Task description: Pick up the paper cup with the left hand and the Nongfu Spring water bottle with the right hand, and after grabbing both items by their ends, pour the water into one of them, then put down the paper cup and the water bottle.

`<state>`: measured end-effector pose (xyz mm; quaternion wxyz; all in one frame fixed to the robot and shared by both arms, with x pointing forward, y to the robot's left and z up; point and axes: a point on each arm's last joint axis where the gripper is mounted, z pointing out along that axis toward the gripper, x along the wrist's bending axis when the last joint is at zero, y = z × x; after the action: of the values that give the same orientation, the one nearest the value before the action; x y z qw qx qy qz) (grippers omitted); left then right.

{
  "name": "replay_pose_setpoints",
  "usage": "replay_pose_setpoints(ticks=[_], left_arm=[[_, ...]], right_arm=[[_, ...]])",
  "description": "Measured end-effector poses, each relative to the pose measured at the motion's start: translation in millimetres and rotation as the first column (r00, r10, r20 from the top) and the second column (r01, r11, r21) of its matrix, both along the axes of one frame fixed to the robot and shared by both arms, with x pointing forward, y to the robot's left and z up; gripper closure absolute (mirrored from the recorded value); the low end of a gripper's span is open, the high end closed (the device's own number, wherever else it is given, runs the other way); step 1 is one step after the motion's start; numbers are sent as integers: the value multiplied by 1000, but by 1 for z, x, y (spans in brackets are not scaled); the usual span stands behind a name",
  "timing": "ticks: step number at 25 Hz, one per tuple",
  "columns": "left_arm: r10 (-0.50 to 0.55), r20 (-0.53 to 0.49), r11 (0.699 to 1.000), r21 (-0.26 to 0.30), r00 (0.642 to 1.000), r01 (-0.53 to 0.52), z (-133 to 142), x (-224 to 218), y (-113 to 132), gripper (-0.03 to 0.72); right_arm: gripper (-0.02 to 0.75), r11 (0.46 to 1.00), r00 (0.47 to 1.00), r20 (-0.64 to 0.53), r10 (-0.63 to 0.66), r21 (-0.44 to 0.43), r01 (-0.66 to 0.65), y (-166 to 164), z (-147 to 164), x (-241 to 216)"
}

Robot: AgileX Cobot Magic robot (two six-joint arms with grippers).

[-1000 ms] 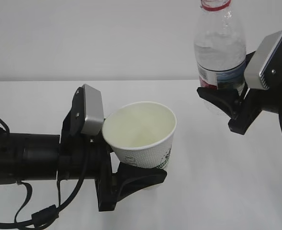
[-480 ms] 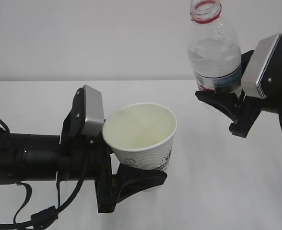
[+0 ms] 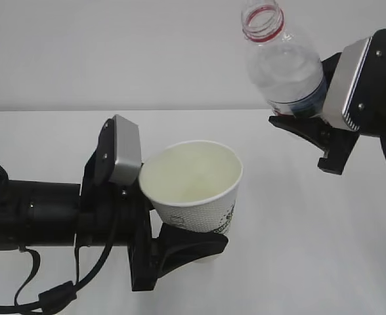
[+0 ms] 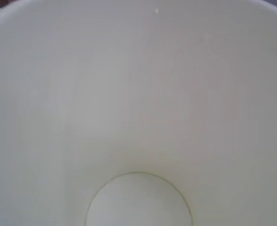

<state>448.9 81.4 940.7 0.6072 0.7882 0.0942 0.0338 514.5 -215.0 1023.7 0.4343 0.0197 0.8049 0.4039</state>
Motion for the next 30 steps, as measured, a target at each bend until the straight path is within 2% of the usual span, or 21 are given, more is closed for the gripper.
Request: replay_pose_setpoints(ticks=[7,14,22,30], left_arm=[[0,33,1000,12,999,0,11,6,-9,137],[-6,34,999,32,999,5,9,5,-10,138],[-7,34,1000,30,999,6,10,5,-10,139],[-28,34,1000,8,999,28,12,1,-13,139]], right_arm=[[257,998,998,51,28,-55,-25,2,10,5],[257,993,991,125,58,-109,-44,4,19,10],[258,979,981,178,82,-200,-45,2,19,11],[258,969,973,207,101,-242,-49,2,18,11]])
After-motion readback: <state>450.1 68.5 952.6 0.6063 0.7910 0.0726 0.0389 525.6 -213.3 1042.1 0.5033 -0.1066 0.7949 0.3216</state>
